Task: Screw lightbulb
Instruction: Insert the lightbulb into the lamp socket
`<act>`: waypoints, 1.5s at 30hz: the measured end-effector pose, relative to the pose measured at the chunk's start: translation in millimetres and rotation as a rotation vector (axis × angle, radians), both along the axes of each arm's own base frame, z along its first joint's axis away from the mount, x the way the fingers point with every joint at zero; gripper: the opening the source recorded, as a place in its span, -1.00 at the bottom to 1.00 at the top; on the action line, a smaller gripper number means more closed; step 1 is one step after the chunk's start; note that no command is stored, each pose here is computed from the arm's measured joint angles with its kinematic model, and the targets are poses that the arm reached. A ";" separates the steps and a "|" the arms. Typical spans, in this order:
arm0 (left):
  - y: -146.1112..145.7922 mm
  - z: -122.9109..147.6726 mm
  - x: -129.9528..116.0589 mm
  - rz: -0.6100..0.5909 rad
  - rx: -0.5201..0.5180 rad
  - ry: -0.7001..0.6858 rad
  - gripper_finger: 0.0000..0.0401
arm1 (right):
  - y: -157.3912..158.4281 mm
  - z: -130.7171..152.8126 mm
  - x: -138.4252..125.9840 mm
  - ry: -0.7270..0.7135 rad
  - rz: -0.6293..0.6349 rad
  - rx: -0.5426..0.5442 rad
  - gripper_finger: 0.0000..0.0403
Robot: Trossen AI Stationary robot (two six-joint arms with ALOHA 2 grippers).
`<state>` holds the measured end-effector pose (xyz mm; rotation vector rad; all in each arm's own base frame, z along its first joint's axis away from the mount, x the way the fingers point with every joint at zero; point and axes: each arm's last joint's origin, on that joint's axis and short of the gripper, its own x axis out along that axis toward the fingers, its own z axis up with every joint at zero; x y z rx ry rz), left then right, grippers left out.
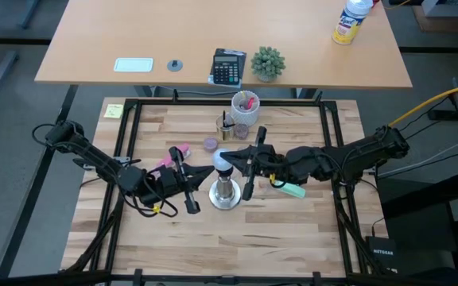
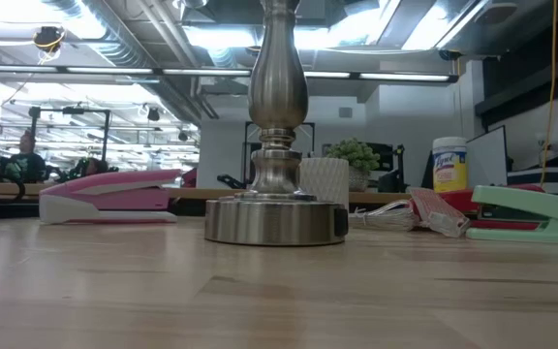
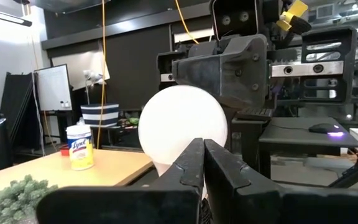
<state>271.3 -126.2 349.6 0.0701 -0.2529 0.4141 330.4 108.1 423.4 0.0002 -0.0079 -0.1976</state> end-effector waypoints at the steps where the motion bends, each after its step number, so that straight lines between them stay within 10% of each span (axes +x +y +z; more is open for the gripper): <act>1: 0.1 -0.1 -0.1 0.005 -0.002 0.001 -0.99 | 0.1 0.0 0.0 -0.001 0.006 0.004 -0.95; 45: -13.7 16.4 -27.0 0.119 -0.026 -0.015 -0.99 | 0.9 -0.5 0.5 0.000 0.022 0.006 -0.95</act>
